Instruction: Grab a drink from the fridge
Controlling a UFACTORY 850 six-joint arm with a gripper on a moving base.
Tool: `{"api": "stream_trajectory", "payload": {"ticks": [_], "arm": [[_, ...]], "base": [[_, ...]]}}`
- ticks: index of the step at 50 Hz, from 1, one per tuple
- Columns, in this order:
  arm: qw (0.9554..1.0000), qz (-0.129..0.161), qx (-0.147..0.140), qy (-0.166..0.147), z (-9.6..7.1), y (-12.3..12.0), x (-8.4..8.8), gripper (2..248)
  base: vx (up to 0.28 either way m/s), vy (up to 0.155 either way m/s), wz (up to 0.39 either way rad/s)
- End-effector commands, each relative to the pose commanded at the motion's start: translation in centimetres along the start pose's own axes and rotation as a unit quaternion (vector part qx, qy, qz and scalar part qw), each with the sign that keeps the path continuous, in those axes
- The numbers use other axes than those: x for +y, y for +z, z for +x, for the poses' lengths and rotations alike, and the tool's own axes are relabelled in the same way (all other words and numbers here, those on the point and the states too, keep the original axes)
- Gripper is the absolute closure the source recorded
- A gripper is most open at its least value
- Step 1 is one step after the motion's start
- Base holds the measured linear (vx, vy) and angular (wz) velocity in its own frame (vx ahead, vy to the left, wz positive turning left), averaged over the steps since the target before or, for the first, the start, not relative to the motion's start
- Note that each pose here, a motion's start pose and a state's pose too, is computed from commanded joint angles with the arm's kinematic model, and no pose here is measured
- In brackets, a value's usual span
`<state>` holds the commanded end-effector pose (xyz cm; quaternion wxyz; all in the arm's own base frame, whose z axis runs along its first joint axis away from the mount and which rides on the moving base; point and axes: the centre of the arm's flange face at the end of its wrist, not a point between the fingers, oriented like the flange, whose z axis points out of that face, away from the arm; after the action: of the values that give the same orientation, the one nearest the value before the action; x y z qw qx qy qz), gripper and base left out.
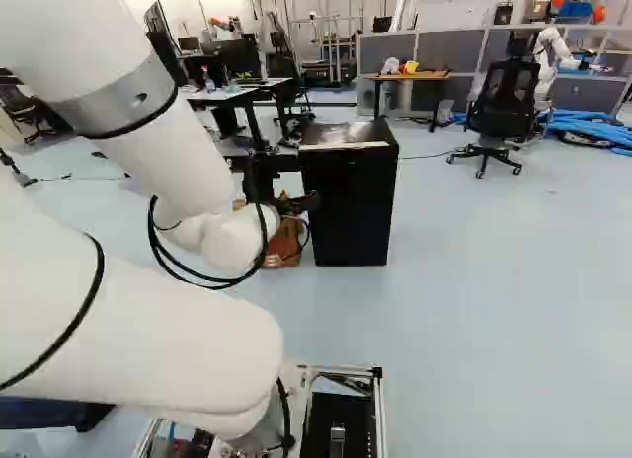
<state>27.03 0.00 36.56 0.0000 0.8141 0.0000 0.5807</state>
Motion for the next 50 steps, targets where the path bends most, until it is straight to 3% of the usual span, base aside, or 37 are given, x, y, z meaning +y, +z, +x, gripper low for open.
{"api": "stream_trajectory", "payload": {"ticks": [50], "arm": [[1.0, 0.0, 0.0, 0.0, 0.0, 0.0, 0.0, 3]], "base": [[0.0, 0.0, 0.0]]}}
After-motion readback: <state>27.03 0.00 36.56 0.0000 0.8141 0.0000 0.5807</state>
